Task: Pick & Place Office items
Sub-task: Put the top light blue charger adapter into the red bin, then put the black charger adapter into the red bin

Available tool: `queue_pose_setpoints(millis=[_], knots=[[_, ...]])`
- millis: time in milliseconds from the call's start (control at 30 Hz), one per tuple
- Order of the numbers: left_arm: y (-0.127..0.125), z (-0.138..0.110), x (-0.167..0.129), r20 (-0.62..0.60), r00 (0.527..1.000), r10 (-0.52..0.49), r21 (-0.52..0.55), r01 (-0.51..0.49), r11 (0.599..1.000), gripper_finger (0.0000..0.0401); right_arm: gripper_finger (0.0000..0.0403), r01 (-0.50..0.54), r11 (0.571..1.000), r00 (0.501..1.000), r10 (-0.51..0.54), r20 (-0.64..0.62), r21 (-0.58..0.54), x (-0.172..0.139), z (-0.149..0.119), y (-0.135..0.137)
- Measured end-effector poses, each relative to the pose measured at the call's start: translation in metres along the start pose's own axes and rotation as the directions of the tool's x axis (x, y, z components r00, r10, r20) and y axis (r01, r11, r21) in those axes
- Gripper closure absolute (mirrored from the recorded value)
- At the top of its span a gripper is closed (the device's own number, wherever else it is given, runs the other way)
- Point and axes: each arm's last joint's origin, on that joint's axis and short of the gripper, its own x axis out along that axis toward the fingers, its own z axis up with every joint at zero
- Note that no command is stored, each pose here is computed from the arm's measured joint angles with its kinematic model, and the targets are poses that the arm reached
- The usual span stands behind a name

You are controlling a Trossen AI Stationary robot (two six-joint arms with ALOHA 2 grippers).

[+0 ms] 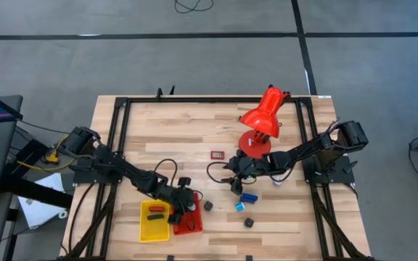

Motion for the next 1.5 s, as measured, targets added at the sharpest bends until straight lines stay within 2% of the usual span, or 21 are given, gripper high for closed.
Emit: queue_pose_setpoints(millis=[133,300,567,667,800,1033,1267,1500], knots=[[0.000,0.008,-0.013,0.044,0.999,-0.010,-0.002,0.010,1.000,0.0233,0.0137,-0.034,0.999,0.996,0.033,0.077,0.012,-0.001,0.007,0.004],[0.000,0.018,-0.036,0.117,0.993,-0.027,-0.008,0.028,1.000,0.0233,0.0137,-0.078,0.995,0.985,0.086,0.153,-0.059,-0.003,0.013,0.015],[0.000,0.027,-0.046,0.191,0.981,-0.038,-0.012,0.041,0.999,0.0229,0.0137,-0.159,0.982,0.973,0.174,0.152,-0.104,-0.011,0.004,0.042],[0.002,0.028,-0.043,0.206,0.978,-0.036,-0.014,0.040,0.999,0.0210,0.0137,-0.179,0.977,0.970,0.195,0.148,-0.117,-0.013,0.001,0.049],[0.002,0.030,-0.043,0.220,0.975,-0.035,0.015,0.032,0.999,0.0163,0.0137,-0.209,0.971,0.958,0.228,0.177,-0.119,-0.016,0.002,0.057],[0.004,0.032,-0.044,0.251,0.967,0.047,0.008,-0.051,0.999,0.0098,0.0137,-0.250,0.965,0.943,0.260,0.206,-0.074,-0.019,0.002,0.065],[0.004,0.032,-0.044,0.253,0.966,0.048,0.005,-0.051,0.999,0.0081,0.0137,-0.264,0.961,0.925,0.277,0.259,-0.084,-0.008,-0.007,0.076],[0.004,0.034,-0.044,0.273,0.961,0.047,-0.001,-0.049,0.999,0.0088,0.0137,-0.227,0.973,0.950,0.228,0.215,-0.029,0.013,-0.026,0.081]])
